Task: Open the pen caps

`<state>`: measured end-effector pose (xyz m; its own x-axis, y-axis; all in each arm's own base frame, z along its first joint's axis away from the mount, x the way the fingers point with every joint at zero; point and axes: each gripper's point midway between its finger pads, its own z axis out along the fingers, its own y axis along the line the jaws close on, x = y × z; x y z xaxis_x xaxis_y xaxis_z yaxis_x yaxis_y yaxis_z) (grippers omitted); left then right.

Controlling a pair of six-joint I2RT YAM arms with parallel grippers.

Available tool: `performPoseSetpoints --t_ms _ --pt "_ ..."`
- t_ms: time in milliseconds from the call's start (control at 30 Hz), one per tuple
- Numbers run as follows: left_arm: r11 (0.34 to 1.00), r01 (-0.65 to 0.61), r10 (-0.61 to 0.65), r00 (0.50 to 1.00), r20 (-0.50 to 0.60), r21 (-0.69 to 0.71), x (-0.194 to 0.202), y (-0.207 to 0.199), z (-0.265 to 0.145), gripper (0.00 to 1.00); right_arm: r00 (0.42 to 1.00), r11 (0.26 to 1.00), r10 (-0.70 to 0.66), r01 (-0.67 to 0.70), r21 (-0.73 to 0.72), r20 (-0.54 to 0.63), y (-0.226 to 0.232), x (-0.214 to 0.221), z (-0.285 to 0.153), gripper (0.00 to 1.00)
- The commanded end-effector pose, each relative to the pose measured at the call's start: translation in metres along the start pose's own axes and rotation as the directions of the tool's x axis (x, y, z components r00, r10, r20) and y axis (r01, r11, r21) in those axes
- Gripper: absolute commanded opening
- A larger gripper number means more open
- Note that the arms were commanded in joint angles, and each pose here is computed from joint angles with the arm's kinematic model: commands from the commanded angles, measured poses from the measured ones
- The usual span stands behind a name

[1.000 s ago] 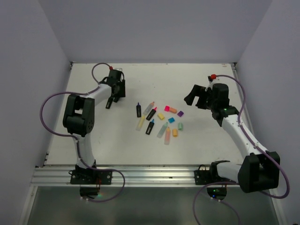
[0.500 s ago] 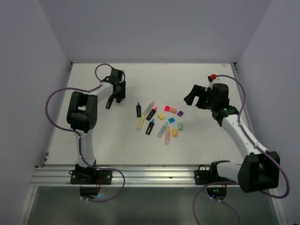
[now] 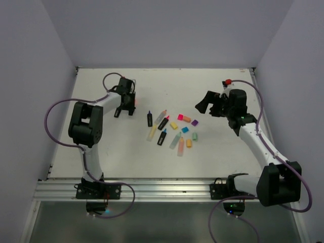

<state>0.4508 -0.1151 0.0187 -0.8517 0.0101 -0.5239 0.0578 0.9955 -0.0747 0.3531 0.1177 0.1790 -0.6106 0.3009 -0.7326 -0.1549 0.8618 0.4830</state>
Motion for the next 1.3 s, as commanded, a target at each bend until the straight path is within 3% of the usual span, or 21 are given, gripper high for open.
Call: performPoseSetpoints --t_ms 0,333,600,933,1267 --pt "0.995 -0.045 0.04 0.998 0.054 0.091 -0.002 -0.032 -0.035 0.03 1.0 0.988 0.015 -0.013 -0.154 0.011 0.033 -0.007 -0.001 0.99" --pt "0.97 -0.172 0.135 0.969 0.207 0.172 0.011 -0.097 -0.117 0.02 0.997 0.953 0.022 -0.042 -0.299 -0.069 0.111 0.007 0.029 0.98" --pt "0.924 -0.267 0.178 0.934 0.309 0.275 0.025 -0.138 -0.169 0.02 0.984 0.915 0.112 -0.156 -0.371 -0.138 0.159 0.016 0.055 0.96" --pt "0.903 -0.307 0.198 0.918 0.345 0.299 0.036 -0.146 -0.19 0.02 0.973 0.897 0.123 -0.193 -0.399 -0.196 0.194 0.032 0.078 0.93" --pt "0.898 -0.315 0.2 0.914 0.353 0.307 0.038 -0.149 -0.192 0.02 0.967 0.888 0.12 -0.206 -0.411 -0.226 0.204 0.045 0.087 0.81"
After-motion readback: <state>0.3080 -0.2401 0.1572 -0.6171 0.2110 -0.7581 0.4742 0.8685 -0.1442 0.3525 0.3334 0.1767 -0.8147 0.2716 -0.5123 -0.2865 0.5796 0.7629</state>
